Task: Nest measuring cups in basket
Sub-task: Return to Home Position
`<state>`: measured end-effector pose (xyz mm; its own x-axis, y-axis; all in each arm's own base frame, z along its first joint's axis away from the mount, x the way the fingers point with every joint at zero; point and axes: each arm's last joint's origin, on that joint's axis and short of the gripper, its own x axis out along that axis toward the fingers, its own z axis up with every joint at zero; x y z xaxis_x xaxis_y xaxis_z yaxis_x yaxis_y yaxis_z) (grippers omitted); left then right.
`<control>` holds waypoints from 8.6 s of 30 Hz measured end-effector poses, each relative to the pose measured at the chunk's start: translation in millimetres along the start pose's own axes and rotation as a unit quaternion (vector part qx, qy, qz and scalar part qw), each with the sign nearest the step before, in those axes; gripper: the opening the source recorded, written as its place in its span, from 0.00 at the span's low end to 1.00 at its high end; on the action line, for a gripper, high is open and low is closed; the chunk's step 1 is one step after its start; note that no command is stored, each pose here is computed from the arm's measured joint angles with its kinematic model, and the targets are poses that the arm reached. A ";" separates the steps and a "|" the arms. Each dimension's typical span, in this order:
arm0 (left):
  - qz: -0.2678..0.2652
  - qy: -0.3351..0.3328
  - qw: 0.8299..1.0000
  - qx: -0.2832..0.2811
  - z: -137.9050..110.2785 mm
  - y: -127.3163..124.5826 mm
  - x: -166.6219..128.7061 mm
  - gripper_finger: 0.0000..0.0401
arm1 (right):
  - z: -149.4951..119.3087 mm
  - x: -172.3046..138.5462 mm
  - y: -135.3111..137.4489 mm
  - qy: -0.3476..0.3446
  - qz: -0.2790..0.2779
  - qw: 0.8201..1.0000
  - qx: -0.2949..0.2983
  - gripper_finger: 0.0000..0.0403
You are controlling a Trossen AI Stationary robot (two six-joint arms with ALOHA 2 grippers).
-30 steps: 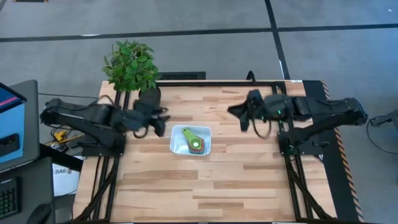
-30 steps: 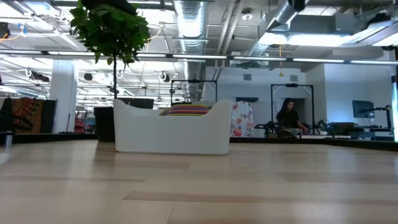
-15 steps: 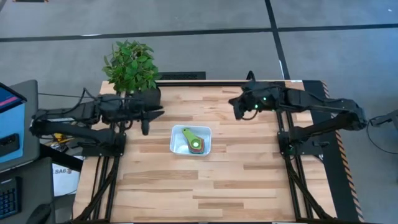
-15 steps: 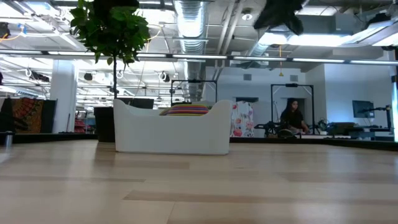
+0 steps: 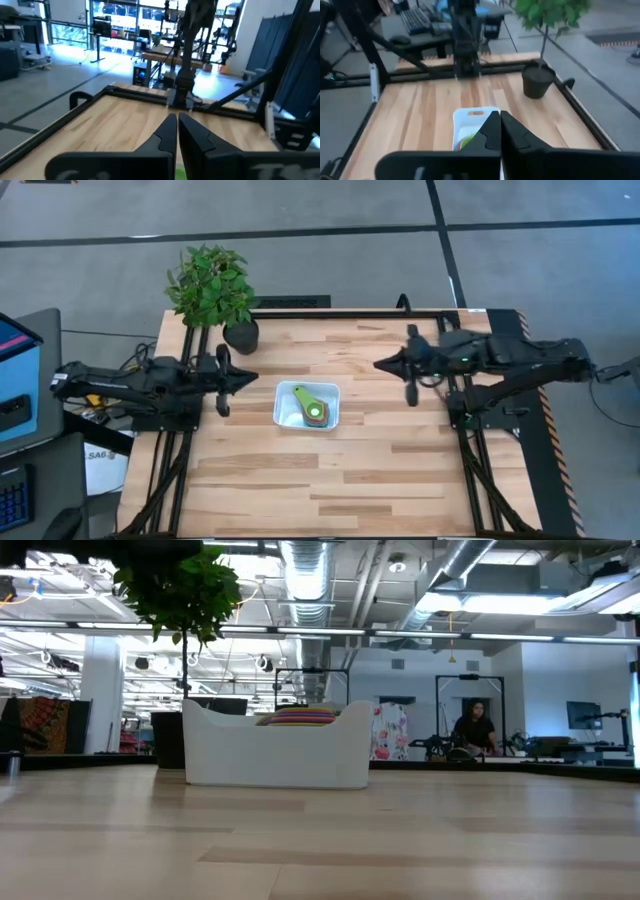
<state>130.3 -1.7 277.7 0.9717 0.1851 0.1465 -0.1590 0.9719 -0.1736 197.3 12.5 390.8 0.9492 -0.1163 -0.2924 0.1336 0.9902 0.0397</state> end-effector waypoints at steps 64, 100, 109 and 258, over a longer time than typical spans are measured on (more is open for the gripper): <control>-0.068 0.113 0.987 0.096 -62.8 19.8 -59.1 0.00 | -226.3 -34.3 -35.3 -0.232 0.030 0.971 0.041 0.04; -0.207 0.047 0.968 0.132 -99.3 12.9 -50.6 0.00 | -240.6 -27.9 -34.2 -0.149 0.062 0.987 -0.003 0.05; -0.133 0.060 0.980 0.133 -101.4 17.3 -49.4 0.00 | -240.7 -27.8 -34.2 -0.149 0.061 0.987 -0.003 0.10; -0.118 0.069 0.982 0.134 -103.1 18.3 -48.1 0.00 | -241.4 -27.5 -34.3 -0.147 0.060 0.987 -0.002 0.11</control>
<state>98.6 -7.8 167.1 0.9985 -0.0522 0.0156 0.0501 0.9921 0.1153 97.8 0.3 166.9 0.9999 -0.0156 0.0047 0.0153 0.9985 0.0529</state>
